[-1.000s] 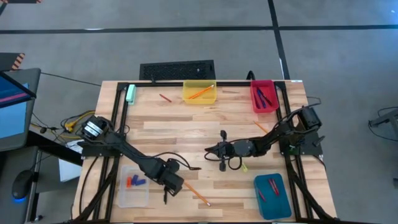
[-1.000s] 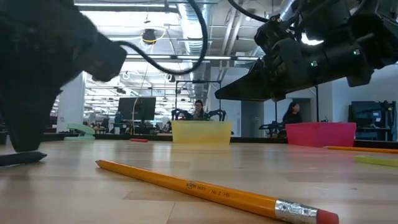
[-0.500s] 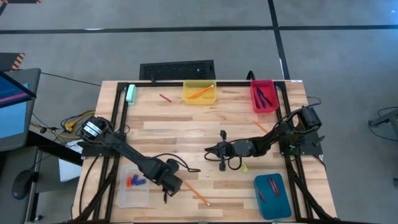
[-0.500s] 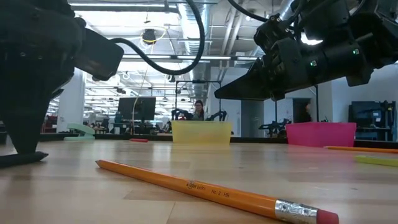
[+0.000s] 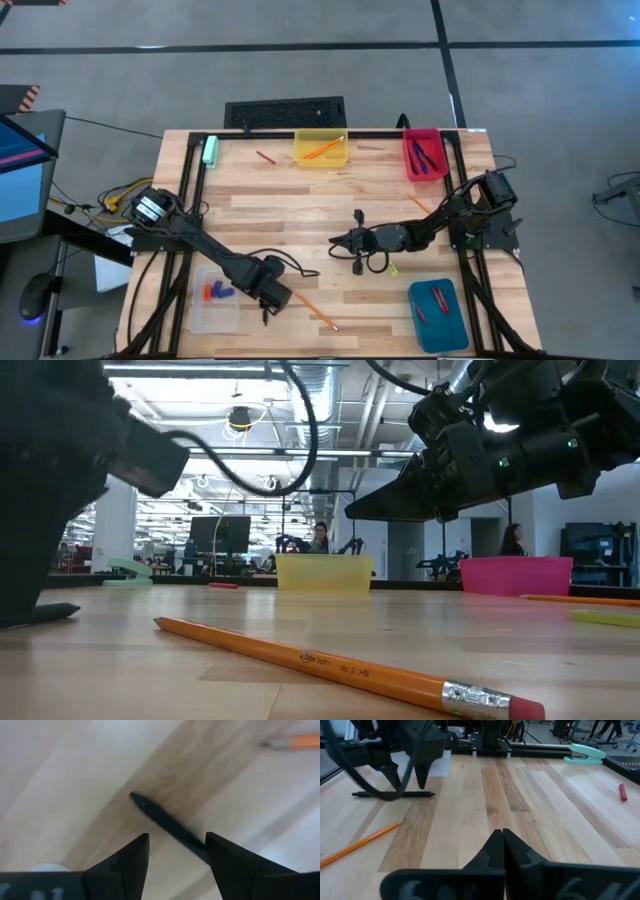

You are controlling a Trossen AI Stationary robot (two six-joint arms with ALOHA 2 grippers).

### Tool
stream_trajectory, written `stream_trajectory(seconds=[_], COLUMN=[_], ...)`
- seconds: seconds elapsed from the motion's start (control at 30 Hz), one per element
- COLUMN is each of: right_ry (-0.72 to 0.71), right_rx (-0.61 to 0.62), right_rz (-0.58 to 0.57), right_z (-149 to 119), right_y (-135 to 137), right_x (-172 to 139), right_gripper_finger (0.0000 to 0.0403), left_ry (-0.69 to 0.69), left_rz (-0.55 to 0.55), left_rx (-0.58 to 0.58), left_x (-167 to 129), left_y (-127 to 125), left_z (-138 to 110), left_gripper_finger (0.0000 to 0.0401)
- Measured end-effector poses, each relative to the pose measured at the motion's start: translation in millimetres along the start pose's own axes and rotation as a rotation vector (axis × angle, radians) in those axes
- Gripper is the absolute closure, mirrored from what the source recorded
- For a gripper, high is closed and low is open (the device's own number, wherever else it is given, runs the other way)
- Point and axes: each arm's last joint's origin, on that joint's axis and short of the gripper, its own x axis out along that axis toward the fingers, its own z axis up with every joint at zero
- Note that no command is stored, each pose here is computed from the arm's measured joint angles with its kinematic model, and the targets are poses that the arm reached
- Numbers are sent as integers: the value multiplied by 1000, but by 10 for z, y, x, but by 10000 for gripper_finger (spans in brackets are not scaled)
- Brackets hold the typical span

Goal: Sort crayons/erasers/pens/pencils in bins
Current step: Put the black pen into the red bin

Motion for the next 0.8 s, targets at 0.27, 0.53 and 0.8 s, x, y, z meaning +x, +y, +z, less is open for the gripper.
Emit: stream_trajectory(seconds=[0.27,0.53,0.8], right_ry=[5,5,6], right_rx=[-1,-1,6], right_rz=[0,0,0], right_z=[-5,-5,-6], right_y=[0,0,0], right_x=[0,0,0], right_gripper_finger=[399,399,398], left_ry=[-12,-41,-128], left_rz=[-7,-2,-30], left_rx=[6,117,213], left_x=[135,142,82], left_y=[106,112,85], left_z=[1,48,74], left_gripper_finger=[261,338,381])
